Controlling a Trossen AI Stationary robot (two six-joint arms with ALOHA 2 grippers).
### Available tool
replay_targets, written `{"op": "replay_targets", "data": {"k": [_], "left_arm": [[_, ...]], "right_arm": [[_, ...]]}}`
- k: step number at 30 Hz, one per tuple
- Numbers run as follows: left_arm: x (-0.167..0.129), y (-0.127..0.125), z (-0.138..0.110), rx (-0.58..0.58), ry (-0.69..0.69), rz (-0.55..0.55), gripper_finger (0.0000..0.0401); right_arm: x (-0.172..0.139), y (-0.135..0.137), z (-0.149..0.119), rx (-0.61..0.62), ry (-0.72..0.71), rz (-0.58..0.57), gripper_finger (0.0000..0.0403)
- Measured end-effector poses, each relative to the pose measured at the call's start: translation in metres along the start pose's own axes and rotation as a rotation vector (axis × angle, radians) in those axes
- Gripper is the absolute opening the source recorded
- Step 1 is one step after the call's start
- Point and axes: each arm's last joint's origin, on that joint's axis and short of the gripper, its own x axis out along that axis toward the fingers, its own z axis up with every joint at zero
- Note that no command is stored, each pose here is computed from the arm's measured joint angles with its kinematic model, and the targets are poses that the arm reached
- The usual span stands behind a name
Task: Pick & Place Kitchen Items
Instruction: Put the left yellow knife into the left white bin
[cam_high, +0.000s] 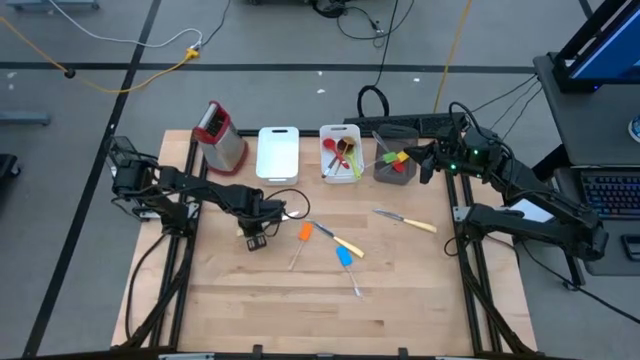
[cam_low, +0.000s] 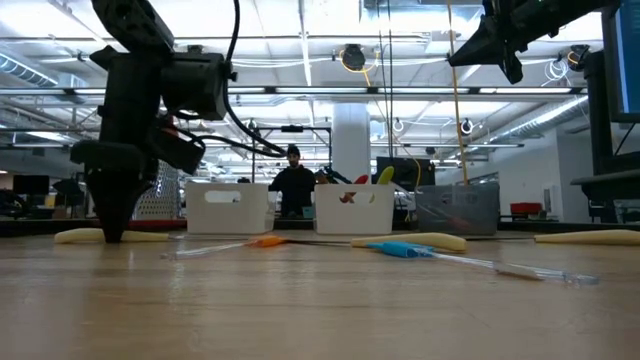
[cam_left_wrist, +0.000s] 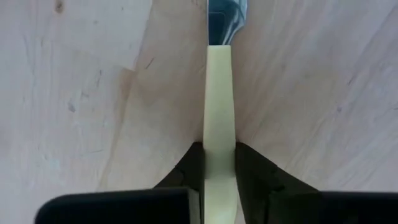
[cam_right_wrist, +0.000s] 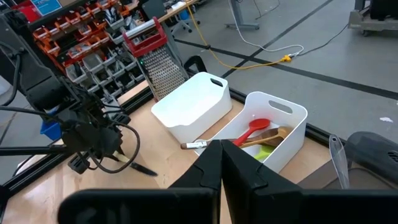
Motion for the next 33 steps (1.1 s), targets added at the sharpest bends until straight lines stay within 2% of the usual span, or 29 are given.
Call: {"op": "replay_targets", "data": {"k": [12, 21, 27, 33], "left_arm": [[-0.016, 0.001, 0.002, -0.032, -0.041, -0.039, 0.0048], [-0.038, 0.004, 0.009, -0.073, -0.198, -0.198, 0.0048], [-0.055, 0.005, 0.026, -0.125, -0.394, -0.374, 0.0048], [-0.082, 0.002, 0.056, -0.165, -0.722, -0.624, 0.0048]], "right_arm": [[0.000, 0.000, 0.000, 0.000, 0.000, 0.000, 0.0000], [0.000, 0.000, 0.000, 0.012, 0.000, -0.001, 0.0000], [0.000, 0.000, 0.000, 0.036, 0.003, 0.006, 0.0000], [0.007, 0.003, -0.003, 0.061, 0.096, 0.158, 0.0000]]}}
